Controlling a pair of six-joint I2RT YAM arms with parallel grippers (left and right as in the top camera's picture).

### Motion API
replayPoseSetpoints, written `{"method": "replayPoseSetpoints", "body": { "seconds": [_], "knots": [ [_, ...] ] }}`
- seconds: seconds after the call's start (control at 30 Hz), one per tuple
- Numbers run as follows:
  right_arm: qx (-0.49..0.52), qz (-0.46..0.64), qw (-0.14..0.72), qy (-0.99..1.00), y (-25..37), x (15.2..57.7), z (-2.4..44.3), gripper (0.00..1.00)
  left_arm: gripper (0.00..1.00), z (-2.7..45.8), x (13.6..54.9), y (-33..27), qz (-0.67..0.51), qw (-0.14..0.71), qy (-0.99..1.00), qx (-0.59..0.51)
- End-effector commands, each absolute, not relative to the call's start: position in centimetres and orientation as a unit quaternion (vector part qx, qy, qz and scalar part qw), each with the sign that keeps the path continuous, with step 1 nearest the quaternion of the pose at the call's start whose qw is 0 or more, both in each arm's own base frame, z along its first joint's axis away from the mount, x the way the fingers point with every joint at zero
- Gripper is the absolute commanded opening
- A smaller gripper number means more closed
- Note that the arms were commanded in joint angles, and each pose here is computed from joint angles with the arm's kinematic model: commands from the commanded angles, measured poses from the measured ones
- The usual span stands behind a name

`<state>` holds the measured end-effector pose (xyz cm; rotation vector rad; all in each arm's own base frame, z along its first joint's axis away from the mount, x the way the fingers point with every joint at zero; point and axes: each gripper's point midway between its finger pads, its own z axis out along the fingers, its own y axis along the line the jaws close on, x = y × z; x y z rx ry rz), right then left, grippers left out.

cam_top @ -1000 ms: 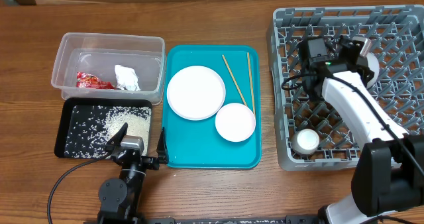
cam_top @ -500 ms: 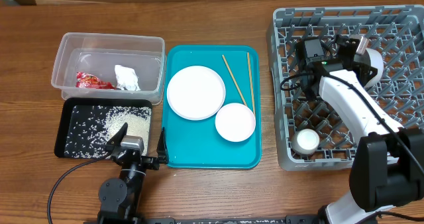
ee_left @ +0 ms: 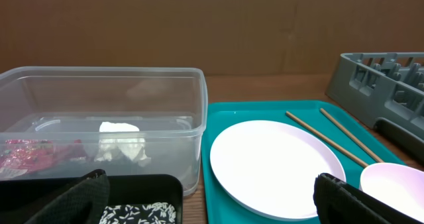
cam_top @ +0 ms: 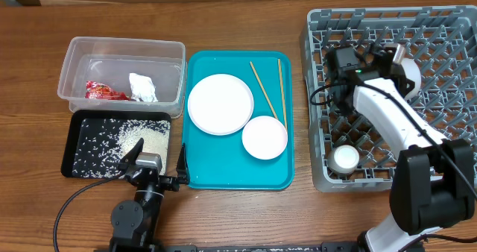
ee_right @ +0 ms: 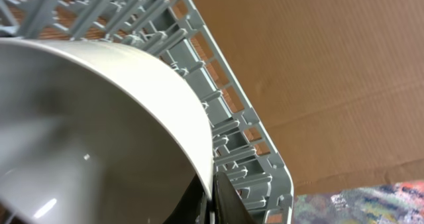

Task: Sort waste into correct bins and load items into the dishwasher
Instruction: 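Release the bowl in the rack and move the right gripper to the pink bowl, then grasp the pink bowl rim with the right gripper and lift it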

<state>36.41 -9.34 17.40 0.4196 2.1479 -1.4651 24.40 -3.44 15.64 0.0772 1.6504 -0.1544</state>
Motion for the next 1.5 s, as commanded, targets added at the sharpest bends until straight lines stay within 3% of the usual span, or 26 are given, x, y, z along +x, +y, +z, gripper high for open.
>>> {"method": "replayPoseSetpoints", "body": {
  "seconds": [0.0, 0.17, 0.3, 0.37, 0.53, 0.73, 0.83, 0.97, 1.23, 1.3, 1.47],
  "knots": [
    [0.131, -0.522, 0.253, 0.804, -7.4, 36.9, 16.7, 0.05, 1.0, 15.6, 24.4, -3.3, -0.069, 0.677, 0.733, 0.029],
    [0.114, -0.516, 0.262, 0.807, -5.4, 36.5, 16.6, 0.2, 1.0, 15.6, 24.4, -3.3, -0.069, 0.677, 0.733, 0.029],
    [0.114, -0.509, 0.275, 0.808, -3.9, 35.9, 17.2, 0.56, 1.0, 15.6, 24.4, -3.3, -0.069, 0.677, 0.733, 0.029],
    [0.118, -0.484, 0.289, 0.818, -2.2, 35.9, 17.8, 0.67, 1.0, 15.6, 24.4, -3.3, -0.069, 0.677, 0.733, 0.029],
    [0.1, -0.334, 0.251, 0.903, 4.0, 35.4, 16.3, 0.76, 1.0, 15.6, 24.4, -3.3, -0.069, 0.677, 0.733, 0.029],
    [-0.036, -0.02, 0.104, 0.994, 17.2, 31.6, 13.0, 0.75, 1.0, 15.6, 24.4, -3.3, -0.069, 0.677, 0.733, 0.029],
    [-0.052, 0.076, 0.042, 0.995, 21.1, 29.0, 12.3, 0.73, 1.0, 15.6, 24.4, -3.3, -0.069, 0.677, 0.733, 0.029],
    [0.0, 0.078, 0.004, 0.997, 21.8, 27.3, 10.2, 0.73, 1.0, 15.6, 24.4, -3.3, -0.069, 0.677, 0.733, 0.029],
    [0.099, 0.009, 0.024, 0.995, 17.7, 27.3, 4.6, 0.73, 1.0, 15.6, 24.4, -3.3, -0.069, 0.677, 0.733, 0.029],
    [0.105, 0.023, 0.011, 0.994, 17.6, 26.7, 3.3, 0.61, 1.0, 15.6, 24.4, -3.3, -0.069, 0.677, 0.733, 0.029],
    [0.089, 0.046, 0.007, 0.995, 18.2, 26.6, 2.9, 0.07, 1.0, 15.6, 24.4, -3.3, -0.069, 0.677, 0.733, 0.029]
  ]
}}
